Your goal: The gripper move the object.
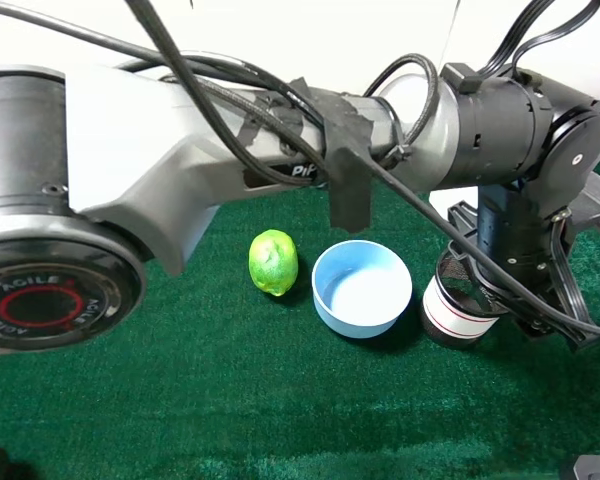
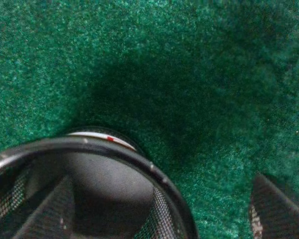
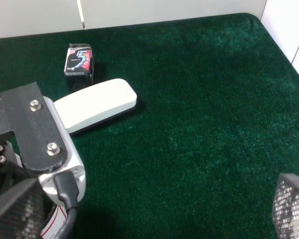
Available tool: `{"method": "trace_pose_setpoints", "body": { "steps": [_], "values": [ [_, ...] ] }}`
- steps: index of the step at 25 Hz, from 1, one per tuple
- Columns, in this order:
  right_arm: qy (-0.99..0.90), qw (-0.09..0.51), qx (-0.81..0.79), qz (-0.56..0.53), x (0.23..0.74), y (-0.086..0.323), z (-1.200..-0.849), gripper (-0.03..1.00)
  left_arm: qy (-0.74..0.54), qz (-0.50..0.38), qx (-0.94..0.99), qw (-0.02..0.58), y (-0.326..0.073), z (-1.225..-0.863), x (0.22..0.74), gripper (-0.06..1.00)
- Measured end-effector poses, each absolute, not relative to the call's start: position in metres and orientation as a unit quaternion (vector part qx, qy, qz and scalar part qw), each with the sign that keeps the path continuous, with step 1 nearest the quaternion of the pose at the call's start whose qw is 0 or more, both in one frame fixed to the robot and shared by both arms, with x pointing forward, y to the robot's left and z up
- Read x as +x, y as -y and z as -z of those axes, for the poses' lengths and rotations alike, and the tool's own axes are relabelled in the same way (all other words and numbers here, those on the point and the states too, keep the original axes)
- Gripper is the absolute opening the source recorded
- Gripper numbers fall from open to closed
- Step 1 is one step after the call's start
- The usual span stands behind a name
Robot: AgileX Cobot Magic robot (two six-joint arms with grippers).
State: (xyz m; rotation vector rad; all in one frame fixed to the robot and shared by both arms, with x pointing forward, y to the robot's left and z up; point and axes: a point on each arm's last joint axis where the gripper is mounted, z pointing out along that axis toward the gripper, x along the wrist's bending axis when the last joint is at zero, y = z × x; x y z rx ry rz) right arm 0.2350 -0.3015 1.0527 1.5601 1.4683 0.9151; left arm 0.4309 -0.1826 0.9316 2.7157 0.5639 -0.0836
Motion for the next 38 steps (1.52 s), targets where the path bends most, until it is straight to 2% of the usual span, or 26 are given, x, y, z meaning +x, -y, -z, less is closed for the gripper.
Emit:
{"method": "trace_pose_setpoints", "body": {
  "steps": [8, 13, 18, 24, 33, 38],
  "values": [
    [-0.578, 0.396, 0.614, -0.363, 0.235, 0.301, -1.053, 0.69, -0.189, 0.015, 0.963, 0.193, 0.185, -0.959, 0.434, 0.76],
    [-0.573, 0.4, 0.609, -0.375, 0.236, 0.301, -1.055, 0.69, -0.185, -0.011, 0.968, 0.171, 0.181, -0.978, 0.438, 0.77],
    [-0.568, 0.401, 0.606, -0.388, 0.237, 0.299, -1.057, 0.69, -0.182, -0.043, 0.972, 0.145, 0.173, -0.999, 0.443, 0.83],
    [-0.576, 0.397, 0.613, -0.368, 0.236, 0.301, -1.054, 0.69, -0.201, -0.065, 0.961, 0.177, 0.166, -1.023, 0.463, 0.85],
    [-0.576, 0.398, 0.613, -0.367, 0.236, 0.301, -1.054, 0.69, -0.229, -0.074, 0.952, 0.188, 0.149, -1.036, 0.488, 0.85],
    [-0.576, 0.397, 0.613, -0.367, 0.236, 0.301, -1.054, 0.69, -0.248, -0.085, 0.942, 0.211, 0.131, -1.063, 0.503, 0.85]
  ]
}}
